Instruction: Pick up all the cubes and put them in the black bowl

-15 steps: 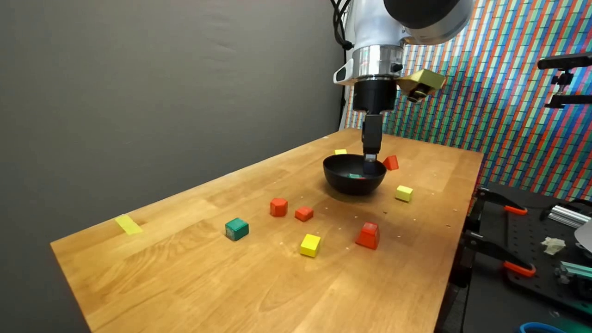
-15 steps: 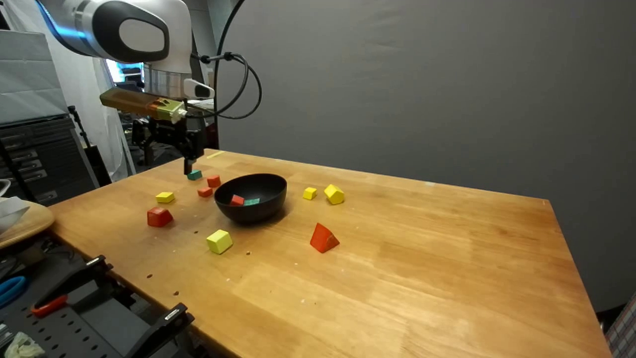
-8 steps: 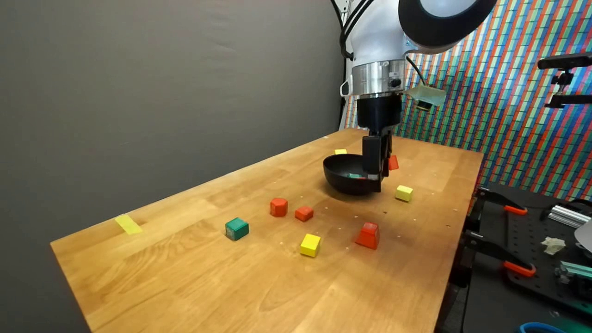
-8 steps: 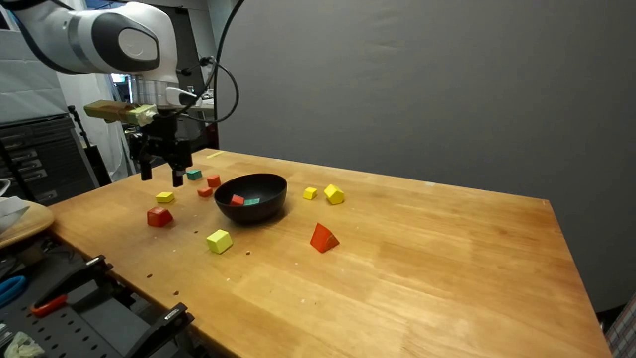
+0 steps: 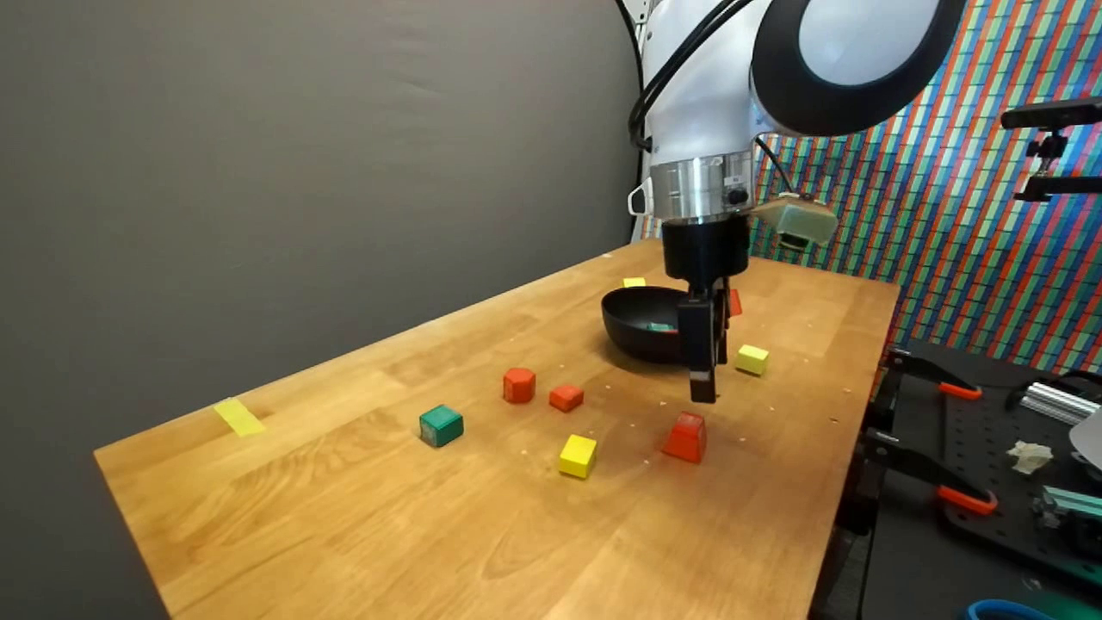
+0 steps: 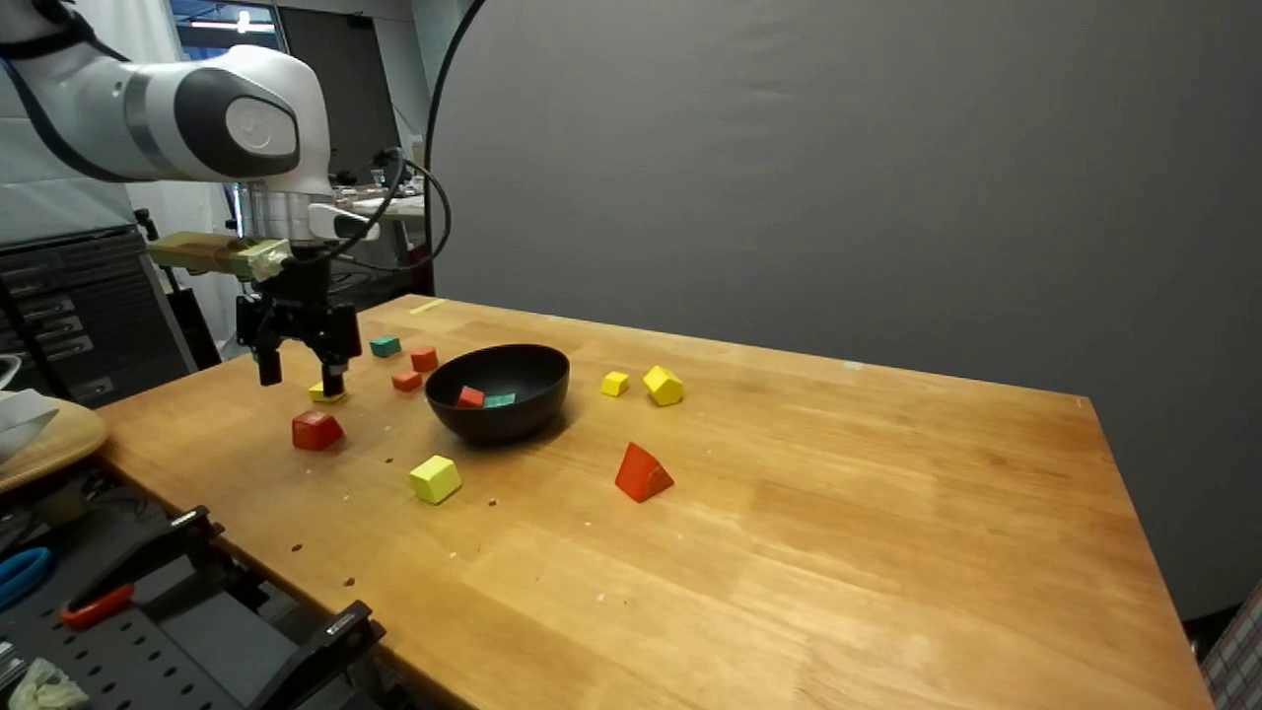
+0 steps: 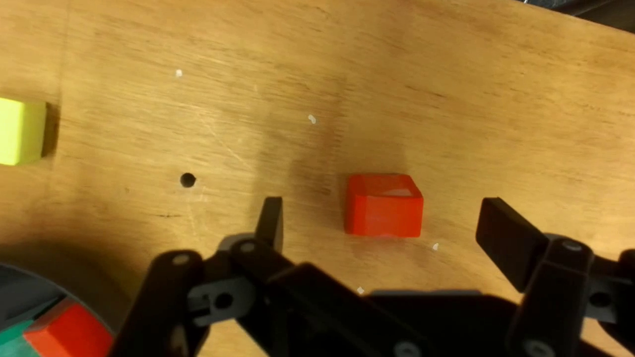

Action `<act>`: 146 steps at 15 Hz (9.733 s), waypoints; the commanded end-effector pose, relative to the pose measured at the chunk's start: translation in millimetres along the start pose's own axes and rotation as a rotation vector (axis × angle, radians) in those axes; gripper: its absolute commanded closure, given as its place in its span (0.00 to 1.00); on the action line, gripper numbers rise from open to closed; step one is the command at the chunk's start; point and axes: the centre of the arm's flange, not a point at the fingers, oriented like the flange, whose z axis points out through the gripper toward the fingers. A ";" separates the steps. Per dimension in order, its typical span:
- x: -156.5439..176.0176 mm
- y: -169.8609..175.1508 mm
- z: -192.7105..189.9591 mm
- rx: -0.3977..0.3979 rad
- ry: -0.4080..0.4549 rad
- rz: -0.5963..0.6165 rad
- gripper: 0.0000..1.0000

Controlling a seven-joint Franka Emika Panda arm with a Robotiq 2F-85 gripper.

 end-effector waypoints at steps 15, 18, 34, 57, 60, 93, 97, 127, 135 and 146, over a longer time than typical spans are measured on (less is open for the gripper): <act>12.7 -11.5 62.3 0.026 0.066 -0.062 0.58; 11.6 -9.3 53.5 0.018 0.077 -0.060 0.79; 11.0 164.7 -72.8 -0.128 0.391 0.210 0.79; 157.6 11.6 -55.1 0.031 0.405 -0.188 0.00; 180.1 9.4 -26.0 0.041 0.351 -0.210 0.00; 11.8 150.3 -70.6 -0.177 0.260 0.208 0.81; 10.1 145.4 -58.8 -0.162 0.280 0.223 0.31; 204.8 -88.0 -37.7 0.099 0.307 -0.284 0.00; 250.4 -102.9 3.0 0.089 0.275 -0.245 0.25; 239.5 -80.1 -40.8 0.031 0.297 -0.238 0.84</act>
